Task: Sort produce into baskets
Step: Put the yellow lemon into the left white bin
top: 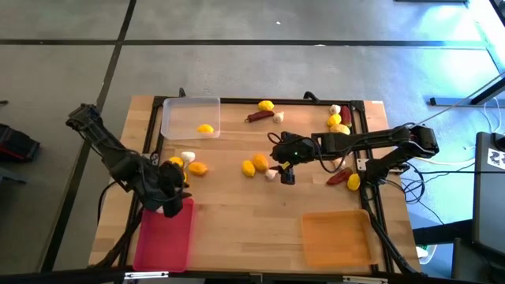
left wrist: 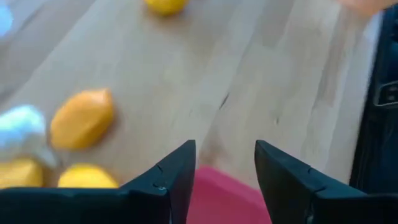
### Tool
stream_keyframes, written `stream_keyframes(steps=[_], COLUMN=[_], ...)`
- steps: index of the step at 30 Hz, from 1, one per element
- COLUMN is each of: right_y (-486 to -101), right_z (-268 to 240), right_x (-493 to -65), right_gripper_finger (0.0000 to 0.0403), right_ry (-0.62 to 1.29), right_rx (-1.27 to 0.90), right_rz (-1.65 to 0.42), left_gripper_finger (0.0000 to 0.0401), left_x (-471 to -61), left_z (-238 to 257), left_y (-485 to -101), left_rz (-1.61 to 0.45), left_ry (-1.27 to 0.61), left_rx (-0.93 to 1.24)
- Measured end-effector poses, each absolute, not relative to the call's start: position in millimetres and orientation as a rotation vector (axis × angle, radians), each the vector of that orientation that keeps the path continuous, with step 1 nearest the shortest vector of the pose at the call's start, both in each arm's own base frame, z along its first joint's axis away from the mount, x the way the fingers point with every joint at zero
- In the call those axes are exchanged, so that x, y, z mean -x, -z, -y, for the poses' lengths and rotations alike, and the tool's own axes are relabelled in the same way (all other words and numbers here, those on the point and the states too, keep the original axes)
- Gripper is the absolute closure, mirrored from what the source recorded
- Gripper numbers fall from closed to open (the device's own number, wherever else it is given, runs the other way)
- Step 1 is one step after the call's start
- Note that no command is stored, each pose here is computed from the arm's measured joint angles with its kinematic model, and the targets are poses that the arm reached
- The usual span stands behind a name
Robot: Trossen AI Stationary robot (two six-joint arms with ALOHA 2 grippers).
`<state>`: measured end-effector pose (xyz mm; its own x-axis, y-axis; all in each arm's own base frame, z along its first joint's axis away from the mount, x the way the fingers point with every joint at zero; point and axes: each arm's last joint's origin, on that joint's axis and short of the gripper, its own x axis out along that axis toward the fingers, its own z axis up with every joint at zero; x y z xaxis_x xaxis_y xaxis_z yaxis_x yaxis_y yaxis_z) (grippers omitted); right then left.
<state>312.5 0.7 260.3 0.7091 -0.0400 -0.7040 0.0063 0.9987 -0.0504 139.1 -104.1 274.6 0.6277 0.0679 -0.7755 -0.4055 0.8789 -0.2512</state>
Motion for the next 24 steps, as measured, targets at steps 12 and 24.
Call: stream_keyframes(steps=[12, 24], right_y=[-260.2, -260.0], right_z=[-0.7, -0.5], right_x=[-312.4, -312.5], right_gripper_finger=[0.0162, 0.0067], right_ry=[0.057, 0.059], right_rx=[-0.035, -0.017], right_rz=[-0.783, -0.783], left_gripper_finger=[0.0138, 0.0133], left_x=[-162.1, -189.6], left_z=[65.1, 28.6], left_y=[-271.8, -251.6], left_rz=[-0.868, -1.062], left_ry=[-0.388, -0.462], left_rx=[0.236, -0.023])
